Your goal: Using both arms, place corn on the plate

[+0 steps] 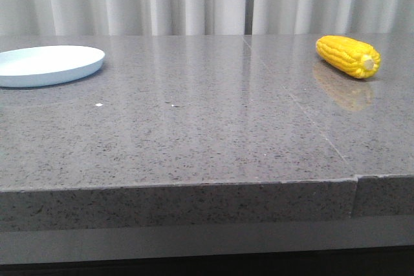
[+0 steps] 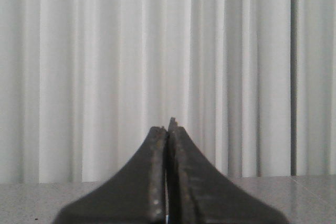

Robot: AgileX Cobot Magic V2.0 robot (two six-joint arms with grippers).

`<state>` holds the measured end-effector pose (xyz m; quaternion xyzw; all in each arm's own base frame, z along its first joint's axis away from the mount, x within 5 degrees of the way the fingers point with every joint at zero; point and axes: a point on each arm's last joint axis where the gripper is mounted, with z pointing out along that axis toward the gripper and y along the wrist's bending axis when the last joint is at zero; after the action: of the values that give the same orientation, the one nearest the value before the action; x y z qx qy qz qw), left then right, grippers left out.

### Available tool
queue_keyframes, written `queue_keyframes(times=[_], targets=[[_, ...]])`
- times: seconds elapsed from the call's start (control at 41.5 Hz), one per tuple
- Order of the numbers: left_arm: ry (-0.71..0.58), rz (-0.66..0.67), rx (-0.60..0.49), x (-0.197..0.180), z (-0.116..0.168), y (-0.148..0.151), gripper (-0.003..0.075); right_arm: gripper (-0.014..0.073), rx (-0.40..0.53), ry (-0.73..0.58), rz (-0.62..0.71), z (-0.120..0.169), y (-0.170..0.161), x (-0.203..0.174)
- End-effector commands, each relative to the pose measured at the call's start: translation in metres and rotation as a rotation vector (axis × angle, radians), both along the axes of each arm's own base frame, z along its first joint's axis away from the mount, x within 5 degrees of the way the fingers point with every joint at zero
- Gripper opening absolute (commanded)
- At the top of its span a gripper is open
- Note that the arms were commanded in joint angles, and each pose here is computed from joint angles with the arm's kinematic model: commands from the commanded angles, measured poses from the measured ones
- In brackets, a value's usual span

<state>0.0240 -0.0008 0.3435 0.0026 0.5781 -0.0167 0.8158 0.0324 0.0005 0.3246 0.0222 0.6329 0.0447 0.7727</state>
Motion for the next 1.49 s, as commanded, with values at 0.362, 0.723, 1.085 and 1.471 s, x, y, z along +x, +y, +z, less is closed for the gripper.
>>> queue_keyframes(times=[0.362,0.723,1.085,1.471], targets=[[0.457,0.001,0.028,0.066,0.033,-0.001,-0.0020,-0.0120,-0.030,0.416,-0.013,0.036,0.000,0.063],[0.628,-0.005,0.023,0.106,0.015,-0.003,-0.0020,-0.0116,-0.036,0.625,-0.013,0.013,0.001,0.097],[0.704,0.009,0.055,0.122,0.004,-0.002,0.0389,0.0543,-0.066,0.663,-0.014,0.007,0.001,0.105],[0.893,0.022,0.085,0.161,0.008,-0.001,0.0565,0.0604,-0.066,0.664,-0.014,0.007,0.001,0.105]])
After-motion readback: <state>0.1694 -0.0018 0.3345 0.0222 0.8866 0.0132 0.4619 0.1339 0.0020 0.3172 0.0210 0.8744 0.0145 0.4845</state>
